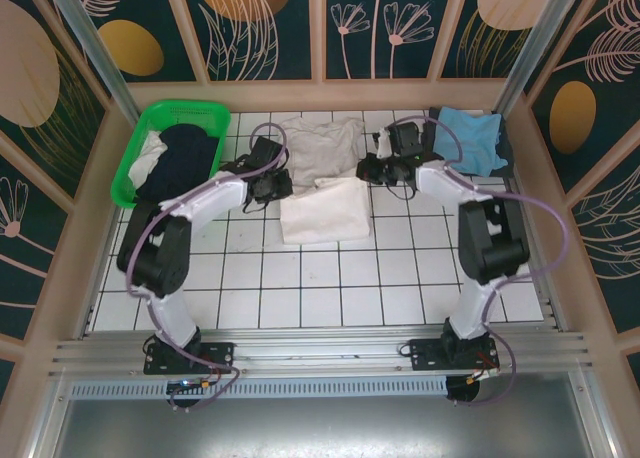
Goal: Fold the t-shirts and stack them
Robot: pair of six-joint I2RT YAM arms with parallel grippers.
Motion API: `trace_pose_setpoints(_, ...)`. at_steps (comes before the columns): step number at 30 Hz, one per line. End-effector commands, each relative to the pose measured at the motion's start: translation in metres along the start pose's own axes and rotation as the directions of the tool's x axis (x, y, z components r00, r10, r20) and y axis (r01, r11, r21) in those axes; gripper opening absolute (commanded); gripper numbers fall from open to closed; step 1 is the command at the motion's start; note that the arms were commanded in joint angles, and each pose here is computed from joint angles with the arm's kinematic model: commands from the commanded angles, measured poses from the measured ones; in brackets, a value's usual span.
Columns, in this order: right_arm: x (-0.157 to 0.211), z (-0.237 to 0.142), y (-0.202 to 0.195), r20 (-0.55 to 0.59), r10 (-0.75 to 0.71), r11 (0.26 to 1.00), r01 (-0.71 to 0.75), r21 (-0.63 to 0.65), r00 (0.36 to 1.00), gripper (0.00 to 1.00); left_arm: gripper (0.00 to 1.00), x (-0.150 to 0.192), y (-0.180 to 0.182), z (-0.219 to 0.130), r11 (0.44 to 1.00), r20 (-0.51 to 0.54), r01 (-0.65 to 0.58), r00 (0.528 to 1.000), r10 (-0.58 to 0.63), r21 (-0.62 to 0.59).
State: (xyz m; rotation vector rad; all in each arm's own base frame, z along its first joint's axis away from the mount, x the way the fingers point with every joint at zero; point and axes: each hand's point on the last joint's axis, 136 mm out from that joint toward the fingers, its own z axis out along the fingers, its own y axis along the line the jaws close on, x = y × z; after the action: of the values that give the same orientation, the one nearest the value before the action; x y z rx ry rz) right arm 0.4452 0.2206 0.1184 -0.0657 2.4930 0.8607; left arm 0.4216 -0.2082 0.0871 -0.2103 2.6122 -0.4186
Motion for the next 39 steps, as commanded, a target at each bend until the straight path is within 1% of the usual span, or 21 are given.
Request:
trace_pose_setpoints(1,-0.008,0.017,-0.011,-0.046,-0.005,1.000,0.003,-0.023,0.999,0.00,0.25,-0.010,0.016,0.022,0.999,-0.050,-0.019,0.999,0.017,-0.044)
trace_pose_setpoints(3,-0.008,0.027,-0.023,-0.069,0.021,1.000,-0.021,-0.001,0.997,0.00,0.25,-0.017,0.018,0.032,0.998,-0.056,-0.025,0.998,0.021,-0.061)
trace_pose_setpoints(6,-0.011,0.033,-0.037,-0.072,0.046,0.999,-0.044,0.024,0.996,0.00,0.19,-0.030,0.017,0.042,0.998,-0.045,-0.025,0.999,0.023,-0.052)
trace_pose_setpoints(9,-0.020,0.037,-0.042,-0.073,0.057,0.998,-0.054,0.034,0.996,0.07,0.17,-0.040,0.015,0.048,0.998,-0.046,-0.031,0.999,0.029,-0.047)
trace_pose_setpoints(12,-0.030,0.040,-0.045,-0.074,0.050,0.998,-0.047,0.050,0.996,0.08,0.17,-0.050,0.014,0.045,0.999,-0.031,-0.036,0.999,0.035,-0.040)
trace_pose_setpoints(13,-0.034,0.040,-0.044,-0.068,0.045,0.998,-0.041,0.054,0.997,0.10,0.19,-0.054,0.012,0.040,0.999,-0.015,-0.040,0.999,0.040,-0.033)
trace_pose_setpoints(15,-0.041,0.040,-0.041,-0.062,0.035,0.998,-0.032,0.048,0.998,0.12,0.28,-0.061,0.010,0.029,0.998,0.017,-0.055,0.998,0.055,-0.025)
trace_pose_setpoints(17,-0.048,0.038,-0.040,-0.058,0.023,0.998,-0.020,0.053,0.998,0.20,0.34,-0.062,0.006,0.018,0.997,0.044,-0.073,0.996,0.073,-0.002)
trace_pose_setpoints(18,-0.052,0.036,-0.039,-0.051,0.016,0.998,-0.013,0.066,0.999,0.26,0.38,-0.059,0.003,0.014,0.995,0.048,-0.092,0.995,0.091,0.022)
trace_pose_setpoints(19,-0.054,0.034,-0.040,-0.047,0.012,0.997,-0.008,0.076,0.999,0.27,0.45,-0.055,-0.001,0.011,0.992,0.051,-0.117,0.992,0.114,0.054)
trace_pose_setpoints(21,-0.060,0.028,-0.037,-0.029,-0.006,0.996,0.009,0.088,1.000,0.29,0.50,-0.040,-0.006,0.010,0.977,0.041,-0.183,0.983,0.179,0.109)
trace_pose_setpoints(23,-0.067,0.019,-0.033,-0.002,-0.024,0.995,0.024,0.097,1.000,0.30,0.51,-0.022,-0.011,0.014,0.954,0.016,-0.267,0.963,0.268,0.133)
trace_pose_setpoints(25,-0.067,0.010,-0.028,0.015,-0.035,0.995,0.034,0.098,0.999,0.30,0.51,-0.004,-0.017,0.019,0.919,0.000,-0.378,0.925,0.381,0.113)
trace_pose_setpoints(26,-0.066,0.004,-0.026,0.025,-0.039,0.995,0.037,0.095,0.999,0.30,0.52,0.003,-0.019,0.021,0.900,0.000,-0.426,0.904,0.428,0.091)
trace_pose_setpoints(28,-0.052,-0.002,-0.025,0.032,-0.029,0.996,0.026,0.086,0.999,0.30,0.57,0.009,-0.028,0.024,0.860,0.011,-0.508,0.861,0.508,0.052)
trace_pose_setpoints(29,-0.046,-0.004,-0.026,0.035,-0.018,0.997,0.015,0.079,0.999,0.30,0.58,0.009,-0.030,0.026,0.848,0.018,-0.529,0.849,0.528,0.036)
trace_pose_setpoints(30,-0.036,-0.006,-0.026,0.035,-0.006,0.998,0.004,0.066,0.999,0.30,0.59,0.005,-0.031,0.030,0.843,0.025,-0.538,0.843,0.538,0.014)
trace_pose_setpoints(33,-0.007,-0.011,-0.020,0.030,0.007,1.000,-0.008,0.026,1.000,0.30,0.58,-0.001,-0.029,0.044,0.836,-0.012,-0.548,0.837,0.548,-0.029)
trace_pose_setpoints(36,0.022,-0.013,-0.020,0.018,-0.005,0.999,0.004,0.040,1.000,0.30,0.58,-0.006,-0.031,0.058,0.822,-0.035,-0.568,0.823,0.567,-0.043)
trace_pose_setpoints(38,0.043,-0.010,-0.021,-0.001,-0.007,0.999,0.007,0.043,1.000,0.30,0.52,-0.009,-0.031,0.067,0.815,-0.057,-0.577,0.816,0.575,-0.053)
trace_pose_setpoints(39,0.054,-0.010,-0.021,-0.011,-0.007,0.999,0.007,0.042,1.000,0.30,0.47,-0.011,-0.030,0.072,0.813,-0.064,-0.579,0.815,0.575,-0.069)
